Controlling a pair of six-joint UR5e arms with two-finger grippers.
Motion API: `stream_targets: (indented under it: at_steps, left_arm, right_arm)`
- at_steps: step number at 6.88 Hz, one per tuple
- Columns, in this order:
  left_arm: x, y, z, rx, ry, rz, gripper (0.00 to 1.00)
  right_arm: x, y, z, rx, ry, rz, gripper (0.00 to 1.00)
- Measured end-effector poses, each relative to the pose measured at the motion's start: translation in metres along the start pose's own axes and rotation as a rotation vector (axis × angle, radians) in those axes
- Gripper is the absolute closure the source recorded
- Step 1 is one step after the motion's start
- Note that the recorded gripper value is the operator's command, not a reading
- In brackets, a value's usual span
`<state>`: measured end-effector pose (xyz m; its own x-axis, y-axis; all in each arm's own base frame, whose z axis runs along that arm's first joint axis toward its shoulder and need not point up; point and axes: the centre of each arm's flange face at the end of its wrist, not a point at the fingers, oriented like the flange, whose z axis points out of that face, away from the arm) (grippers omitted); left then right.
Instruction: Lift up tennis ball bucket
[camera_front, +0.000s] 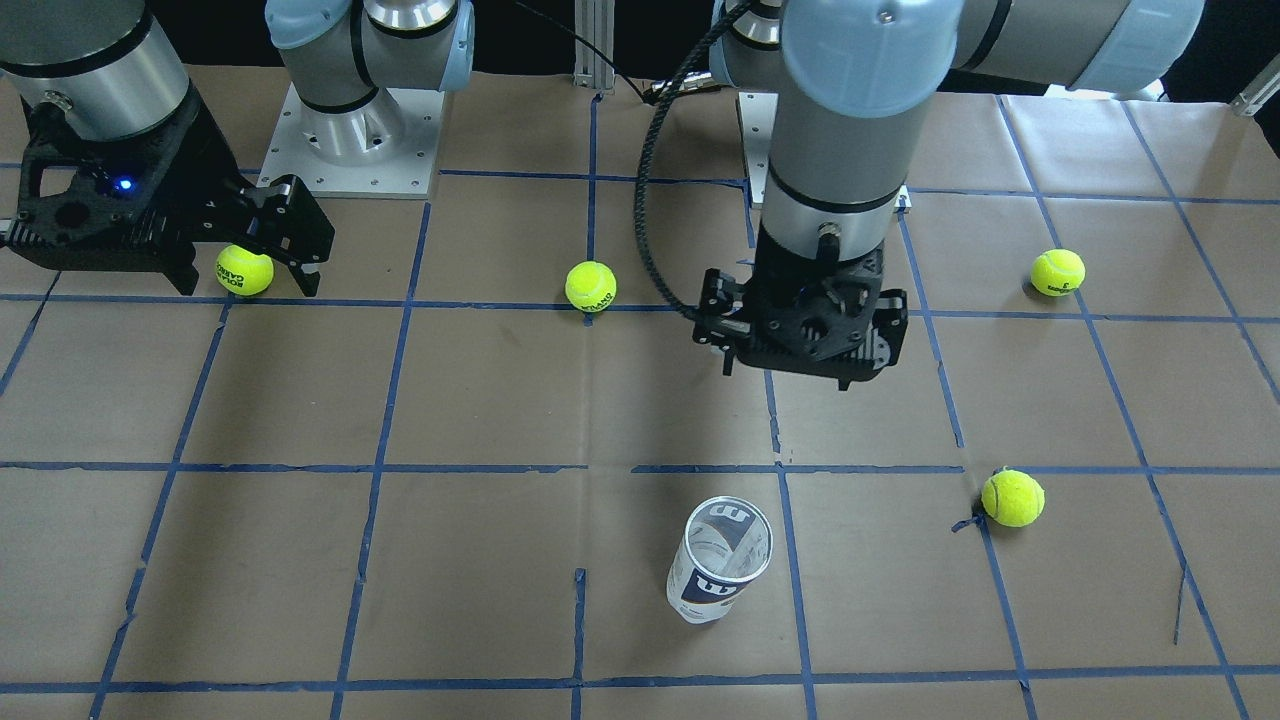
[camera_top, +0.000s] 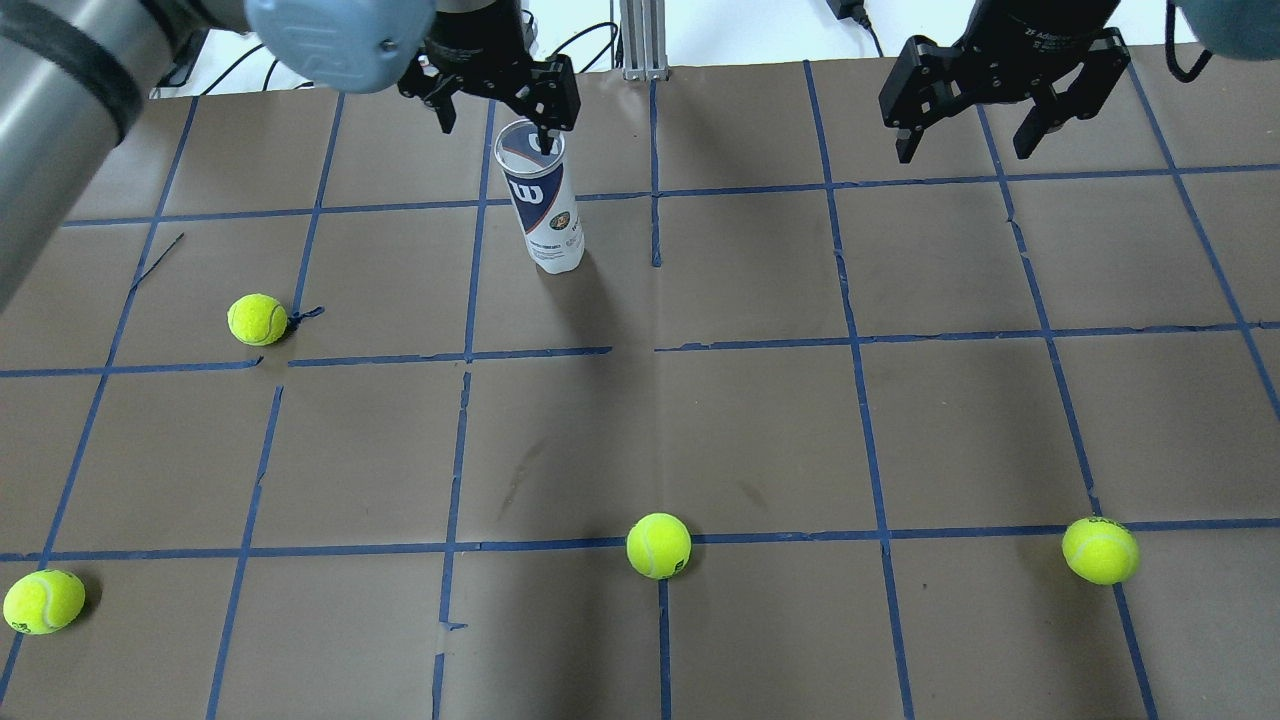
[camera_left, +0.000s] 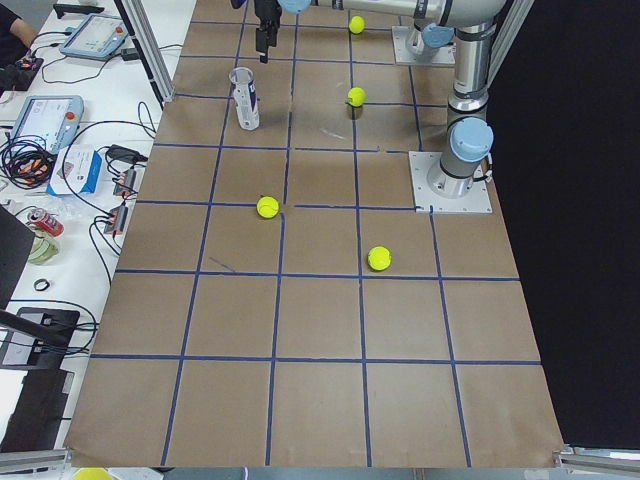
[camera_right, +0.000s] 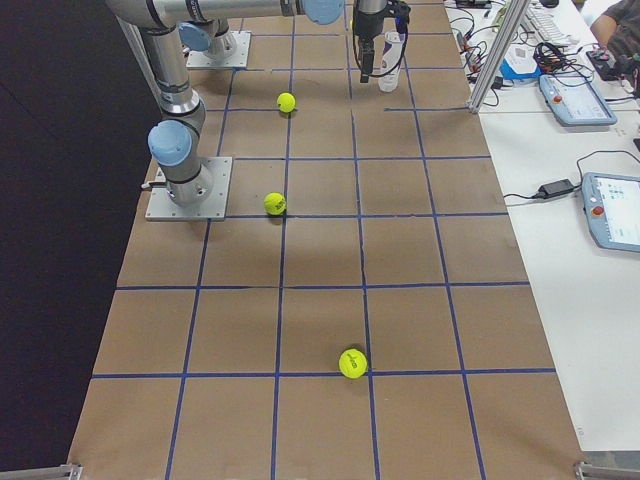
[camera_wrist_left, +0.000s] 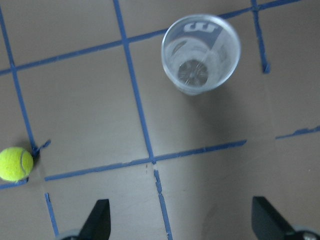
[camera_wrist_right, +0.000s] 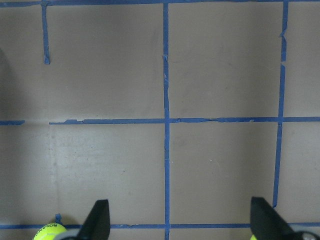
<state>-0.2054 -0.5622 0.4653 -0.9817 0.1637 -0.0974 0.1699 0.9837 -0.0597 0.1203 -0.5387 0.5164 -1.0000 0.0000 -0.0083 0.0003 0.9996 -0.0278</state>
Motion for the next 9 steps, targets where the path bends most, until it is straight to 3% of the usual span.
stream_targets:
  at_steps: [3, 5, 9]
  left_arm:
    - [-0.040, 0.057, -0.009, 0.027, 0.066, -0.106, 0.00]
    - [-0.048, 0.065, -0.028, 0.032, 0.073, -0.139, 0.00]
    - [-0.058, 0.070, -0.030, -0.043, 0.065, -0.212, 0.00]
  right_arm:
    - [0.001, 0.000, 0.000, -0.001, 0.001, 0.000, 0.00]
    - [0.000, 0.001, -0.001, -0.001, 0.001, -0.001, 0.00]
    - [0.000, 0.002, 0.000, -0.004, 0.001, 0.000, 0.00]
